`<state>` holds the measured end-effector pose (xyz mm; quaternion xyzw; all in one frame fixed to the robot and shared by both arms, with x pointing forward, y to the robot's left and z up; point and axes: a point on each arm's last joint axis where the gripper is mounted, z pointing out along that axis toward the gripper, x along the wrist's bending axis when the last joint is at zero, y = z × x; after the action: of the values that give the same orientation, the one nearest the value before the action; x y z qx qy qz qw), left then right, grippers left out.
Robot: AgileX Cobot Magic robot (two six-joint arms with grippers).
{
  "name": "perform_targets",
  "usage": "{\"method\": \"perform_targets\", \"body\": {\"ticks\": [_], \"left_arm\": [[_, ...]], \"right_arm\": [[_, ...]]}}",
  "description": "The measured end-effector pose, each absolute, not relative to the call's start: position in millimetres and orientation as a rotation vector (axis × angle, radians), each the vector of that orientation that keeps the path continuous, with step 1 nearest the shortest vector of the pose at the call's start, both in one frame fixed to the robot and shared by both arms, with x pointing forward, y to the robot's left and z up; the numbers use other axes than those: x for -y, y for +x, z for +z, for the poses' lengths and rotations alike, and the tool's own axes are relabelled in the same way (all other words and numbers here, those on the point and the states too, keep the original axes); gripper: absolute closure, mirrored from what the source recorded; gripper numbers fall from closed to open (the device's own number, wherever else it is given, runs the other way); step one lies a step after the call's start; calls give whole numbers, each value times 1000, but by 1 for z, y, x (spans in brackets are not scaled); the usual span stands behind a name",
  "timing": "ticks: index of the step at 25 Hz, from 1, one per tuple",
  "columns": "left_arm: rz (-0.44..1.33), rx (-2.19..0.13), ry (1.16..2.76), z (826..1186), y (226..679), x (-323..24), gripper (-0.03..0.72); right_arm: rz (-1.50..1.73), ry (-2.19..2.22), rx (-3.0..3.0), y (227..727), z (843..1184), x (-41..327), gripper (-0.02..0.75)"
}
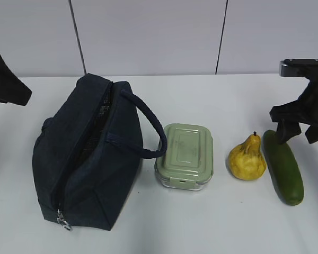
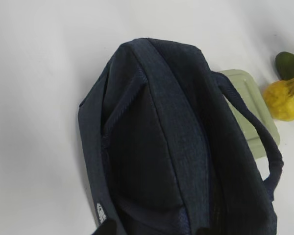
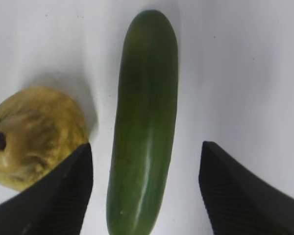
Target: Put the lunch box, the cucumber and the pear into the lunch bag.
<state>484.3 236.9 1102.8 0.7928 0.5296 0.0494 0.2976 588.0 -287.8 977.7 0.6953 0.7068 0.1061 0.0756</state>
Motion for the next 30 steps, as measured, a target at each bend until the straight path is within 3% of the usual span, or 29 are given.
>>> {"method": "perform_targets", "body": {"ticks": [21, 27, 30], "left_arm": [[166, -1406, 2113, 1103, 486, -238, 390], [176, -1399, 2126, 1103, 486, -239, 390], [180, -1389, 2133, 1103, 486, -239, 390]], "right_arm": [[201, 2129, -2181, 629, 918, 288, 224], [185, 2114, -2185, 629, 917, 290, 358], [182, 2110, -2187, 629, 917, 290, 359]]}}
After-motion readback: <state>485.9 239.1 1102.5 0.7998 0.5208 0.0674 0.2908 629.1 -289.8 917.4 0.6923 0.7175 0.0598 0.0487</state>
